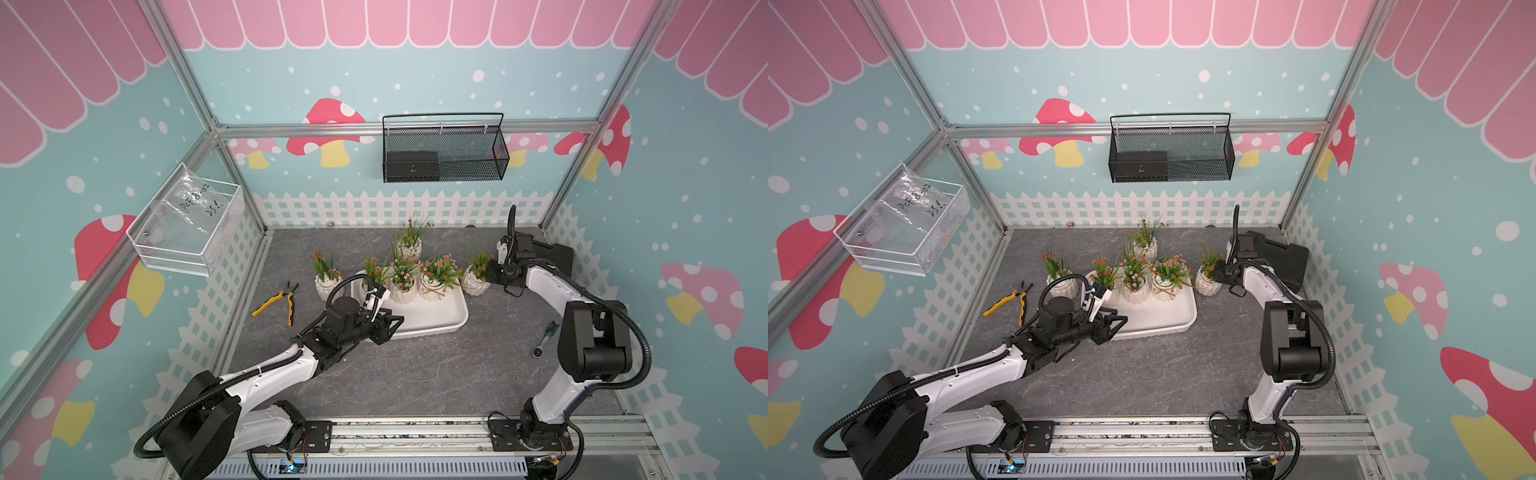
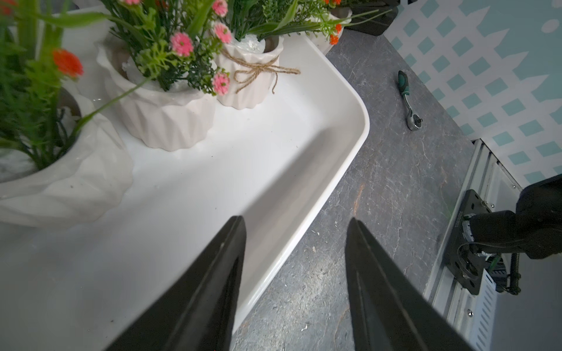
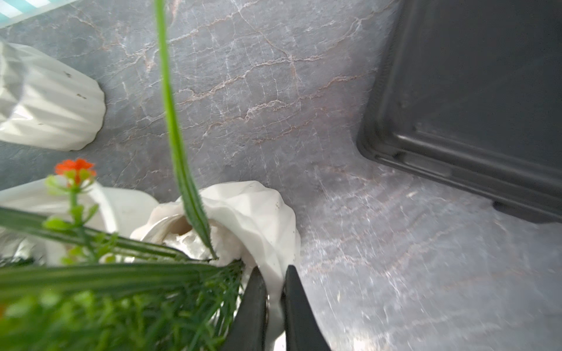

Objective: Put the potted gypsophila into the storage box
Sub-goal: Pick up the baby's breath potted plant from the center of the board, then move the storage box to the center of the board.

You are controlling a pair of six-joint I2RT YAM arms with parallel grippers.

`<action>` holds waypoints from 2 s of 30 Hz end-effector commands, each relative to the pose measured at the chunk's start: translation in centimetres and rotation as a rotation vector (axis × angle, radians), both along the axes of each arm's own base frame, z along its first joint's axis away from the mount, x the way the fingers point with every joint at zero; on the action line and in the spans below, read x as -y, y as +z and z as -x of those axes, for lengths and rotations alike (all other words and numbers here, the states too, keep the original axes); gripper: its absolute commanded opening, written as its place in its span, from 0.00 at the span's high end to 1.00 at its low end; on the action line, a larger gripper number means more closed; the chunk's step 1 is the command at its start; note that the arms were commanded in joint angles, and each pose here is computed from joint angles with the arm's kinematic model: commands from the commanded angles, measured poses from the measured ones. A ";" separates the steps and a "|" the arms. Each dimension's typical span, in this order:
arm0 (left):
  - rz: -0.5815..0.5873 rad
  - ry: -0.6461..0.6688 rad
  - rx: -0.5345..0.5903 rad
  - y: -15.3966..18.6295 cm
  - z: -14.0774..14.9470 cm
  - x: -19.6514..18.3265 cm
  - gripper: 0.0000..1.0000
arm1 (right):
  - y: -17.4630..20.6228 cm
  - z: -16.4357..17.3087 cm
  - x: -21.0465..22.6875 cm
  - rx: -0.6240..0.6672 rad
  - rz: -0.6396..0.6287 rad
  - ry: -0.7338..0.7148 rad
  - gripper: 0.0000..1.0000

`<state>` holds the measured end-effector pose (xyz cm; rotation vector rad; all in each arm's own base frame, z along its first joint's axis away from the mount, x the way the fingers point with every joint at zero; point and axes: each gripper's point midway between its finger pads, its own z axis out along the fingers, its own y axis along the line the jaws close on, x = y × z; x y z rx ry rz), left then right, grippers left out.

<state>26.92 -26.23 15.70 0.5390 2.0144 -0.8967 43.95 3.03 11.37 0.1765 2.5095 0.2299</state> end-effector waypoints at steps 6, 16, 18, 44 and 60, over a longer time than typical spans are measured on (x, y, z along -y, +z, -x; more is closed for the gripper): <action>0.029 0.042 0.020 2.0 -0.5 -0.2 0.46 | 7.2 3.3 -0.3 0.175 0.001 0.041 1.00; 0.077 0.155 -0.024 3.4 -1.2 -1.4 0.46 | 10.6 6.8 -2.9 0.250 -0.078 0.176 1.00; 0.067 0.169 -0.060 3.3 -0.9 -1.8 0.46 | 11.2 7.3 -3.5 0.260 -0.088 0.207 1.00; 0.092 0.557 -0.459 -4.0 1.2 -13.8 0.60 | 11.8 11.6 -16.9 0.229 -0.200 0.641 1.00; 0.109 0.485 -0.468 -6.3 -1.7 -11.8 0.68 | 10.1 12.9 -21.4 0.166 -0.177 0.705 1.00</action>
